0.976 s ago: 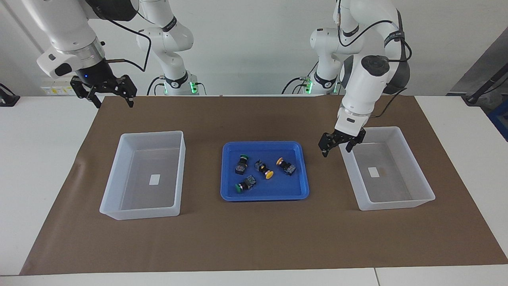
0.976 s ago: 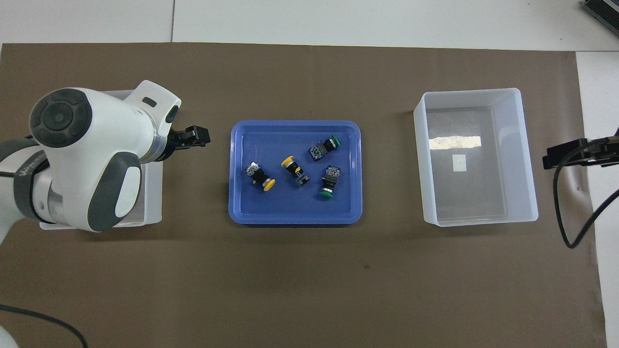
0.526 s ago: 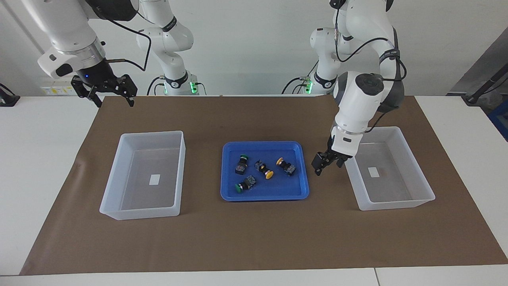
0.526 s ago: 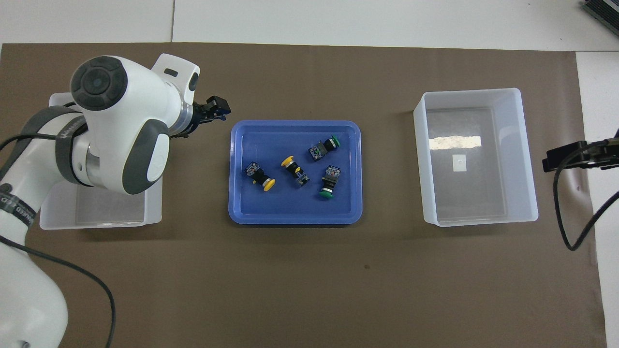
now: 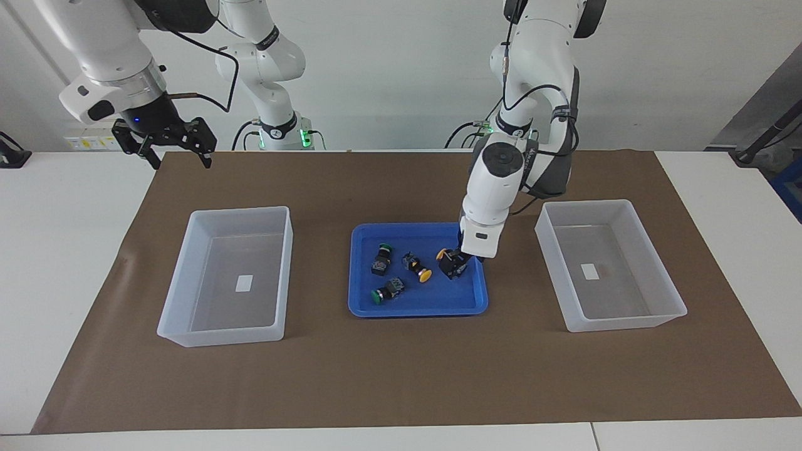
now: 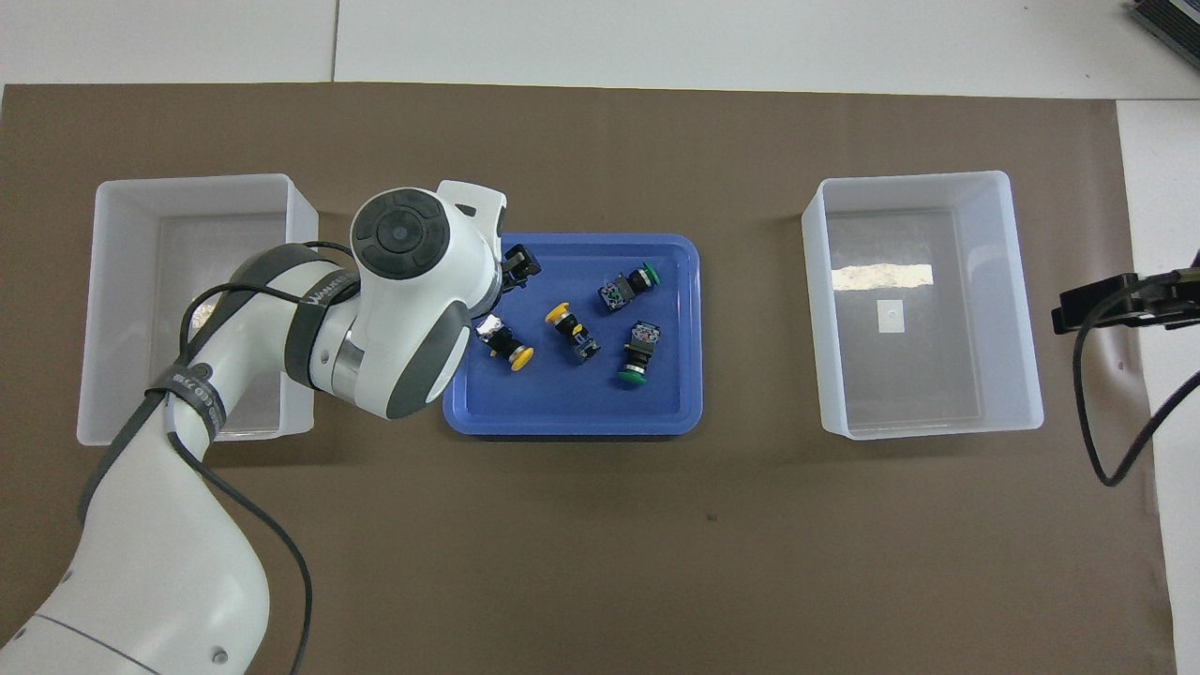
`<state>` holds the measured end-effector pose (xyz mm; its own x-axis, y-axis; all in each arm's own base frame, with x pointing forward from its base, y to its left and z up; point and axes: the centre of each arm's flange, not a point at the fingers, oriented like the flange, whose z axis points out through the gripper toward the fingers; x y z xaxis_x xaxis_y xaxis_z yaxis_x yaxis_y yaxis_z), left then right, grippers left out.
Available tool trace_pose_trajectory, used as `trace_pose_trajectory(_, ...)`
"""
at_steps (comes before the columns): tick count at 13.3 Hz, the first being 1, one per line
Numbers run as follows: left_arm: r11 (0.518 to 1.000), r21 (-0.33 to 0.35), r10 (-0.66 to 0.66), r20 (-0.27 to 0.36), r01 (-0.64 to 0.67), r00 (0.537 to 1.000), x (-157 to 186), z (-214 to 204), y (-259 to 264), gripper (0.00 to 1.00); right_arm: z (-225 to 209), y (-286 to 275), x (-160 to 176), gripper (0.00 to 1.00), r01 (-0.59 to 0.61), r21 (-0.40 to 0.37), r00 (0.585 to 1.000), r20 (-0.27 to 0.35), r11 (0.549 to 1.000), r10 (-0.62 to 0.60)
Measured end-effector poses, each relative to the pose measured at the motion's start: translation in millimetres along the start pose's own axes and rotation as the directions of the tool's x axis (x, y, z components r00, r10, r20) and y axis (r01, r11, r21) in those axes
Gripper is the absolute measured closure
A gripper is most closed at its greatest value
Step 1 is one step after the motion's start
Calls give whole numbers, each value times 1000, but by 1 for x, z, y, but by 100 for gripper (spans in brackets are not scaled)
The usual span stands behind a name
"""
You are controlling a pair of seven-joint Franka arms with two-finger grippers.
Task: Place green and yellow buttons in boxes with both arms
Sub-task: 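Grasp a yellow button in the blue tray with the left gripper, then carry the yellow button into the bin while the right gripper reaches the tray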
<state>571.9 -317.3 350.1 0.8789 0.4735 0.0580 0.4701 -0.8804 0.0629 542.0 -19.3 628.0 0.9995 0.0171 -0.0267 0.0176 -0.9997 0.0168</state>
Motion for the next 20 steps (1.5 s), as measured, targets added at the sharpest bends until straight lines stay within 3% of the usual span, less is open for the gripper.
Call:
trace_pose_trajectory(6, 999, 34, -39, -21, 40, 999, -40, 20, 9, 0, 0, -1, 1, 0, 2, 0, 1000, -6, 1000, -2)
trace_pose_trajectory(14, 997, 74, -31, -70, 36, 997, -45, 32, -2, 1, 1, -1, 2, 0, 2, 0, 1000, -10, 1000, -2)
trace_pose_trajectory(16, 997, 72, -30, -71, 35, 997, -45, 33, -2, 8, 1, -1, 2, 0, 2, 0, 1000, -9, 1000, -2)
trace_pose_trajectory(20, 997, 66, -36, -78, 41, 996, -41, 29, -3, 58, 2, -2, 2, 0, 2, 0, 1000, -9, 1000, -2)
